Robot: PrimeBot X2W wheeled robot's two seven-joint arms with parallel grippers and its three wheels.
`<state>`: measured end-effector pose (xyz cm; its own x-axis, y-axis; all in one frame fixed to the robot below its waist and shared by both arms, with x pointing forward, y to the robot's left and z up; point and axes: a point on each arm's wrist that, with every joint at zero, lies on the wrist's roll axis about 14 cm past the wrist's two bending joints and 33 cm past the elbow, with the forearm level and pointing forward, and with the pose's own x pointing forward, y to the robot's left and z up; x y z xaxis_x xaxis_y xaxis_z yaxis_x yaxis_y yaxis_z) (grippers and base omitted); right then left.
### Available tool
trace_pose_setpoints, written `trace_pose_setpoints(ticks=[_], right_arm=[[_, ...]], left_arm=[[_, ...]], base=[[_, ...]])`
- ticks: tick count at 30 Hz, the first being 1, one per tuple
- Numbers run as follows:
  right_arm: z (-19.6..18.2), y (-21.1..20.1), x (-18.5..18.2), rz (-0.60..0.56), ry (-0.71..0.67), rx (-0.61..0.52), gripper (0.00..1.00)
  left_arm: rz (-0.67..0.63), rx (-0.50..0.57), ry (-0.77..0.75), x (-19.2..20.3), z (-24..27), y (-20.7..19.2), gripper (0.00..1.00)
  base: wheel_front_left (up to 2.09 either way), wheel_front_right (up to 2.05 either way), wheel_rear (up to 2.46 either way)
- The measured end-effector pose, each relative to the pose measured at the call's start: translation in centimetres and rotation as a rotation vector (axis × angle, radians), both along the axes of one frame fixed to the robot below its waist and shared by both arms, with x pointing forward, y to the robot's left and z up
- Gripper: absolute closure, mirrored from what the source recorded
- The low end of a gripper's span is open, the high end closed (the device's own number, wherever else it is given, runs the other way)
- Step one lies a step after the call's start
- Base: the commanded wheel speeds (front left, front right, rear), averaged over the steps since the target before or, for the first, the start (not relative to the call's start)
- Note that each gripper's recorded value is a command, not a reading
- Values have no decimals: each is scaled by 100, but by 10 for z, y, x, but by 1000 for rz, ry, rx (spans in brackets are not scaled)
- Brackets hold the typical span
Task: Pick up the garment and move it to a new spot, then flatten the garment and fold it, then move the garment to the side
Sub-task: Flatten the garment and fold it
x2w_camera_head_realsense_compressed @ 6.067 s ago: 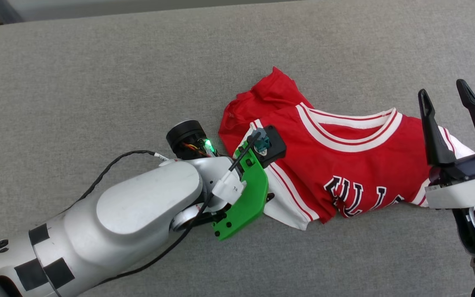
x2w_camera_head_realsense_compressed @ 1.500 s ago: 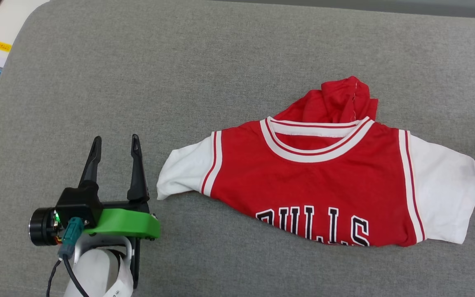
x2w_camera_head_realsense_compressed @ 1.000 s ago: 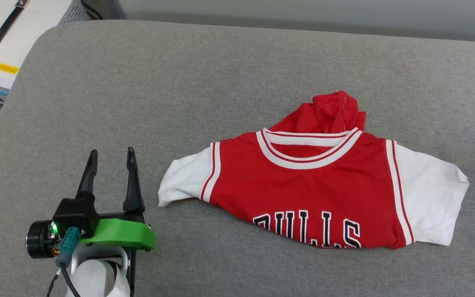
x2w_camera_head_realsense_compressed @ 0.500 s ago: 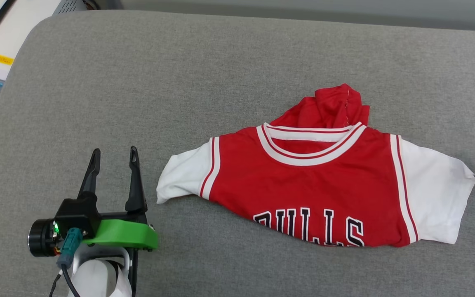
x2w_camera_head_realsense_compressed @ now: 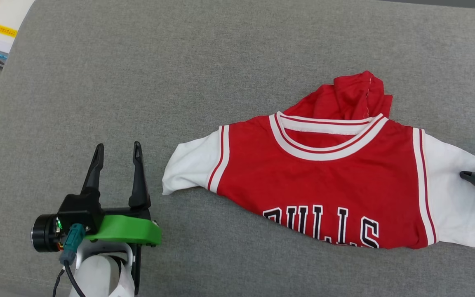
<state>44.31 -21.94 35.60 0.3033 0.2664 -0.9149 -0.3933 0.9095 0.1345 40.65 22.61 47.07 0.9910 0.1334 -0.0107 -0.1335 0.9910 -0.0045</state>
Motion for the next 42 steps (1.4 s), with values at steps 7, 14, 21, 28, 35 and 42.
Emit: trace_pose_setpoints(ticks=[7, 14, 21, 28, 35, 42], right_arm=[[22, 11, 19, -8, -159, 62, 100], [78, -11, 63, -64, -397, 65, 100], [78, -58, 73, -197, -423, 7, 100], [13, -85, 30, -311, -216, -62, 100], [25, -74, 42, -348, -359, 7, 0], [100, -68, 75, -287, -801, 66, 0]], left_arm=[[0, -3, -15, 1, 5, 0, 0], [-10, -1, -31, -1, 11, -2, 0], [-9, 2, -26, -2, 10, 0, 0], [-5, 2, -7, -2, 3, 1, 0], [-34, 3, -33, 3, 12, -1, 0], [-123, 48, -111, 20, 44, -2, 0]], base=[[0, 0, 0], [0, 0, 0], [0, 0, 0], [0, 0, 0], [0, 0, 0], [0, 0, 0]])
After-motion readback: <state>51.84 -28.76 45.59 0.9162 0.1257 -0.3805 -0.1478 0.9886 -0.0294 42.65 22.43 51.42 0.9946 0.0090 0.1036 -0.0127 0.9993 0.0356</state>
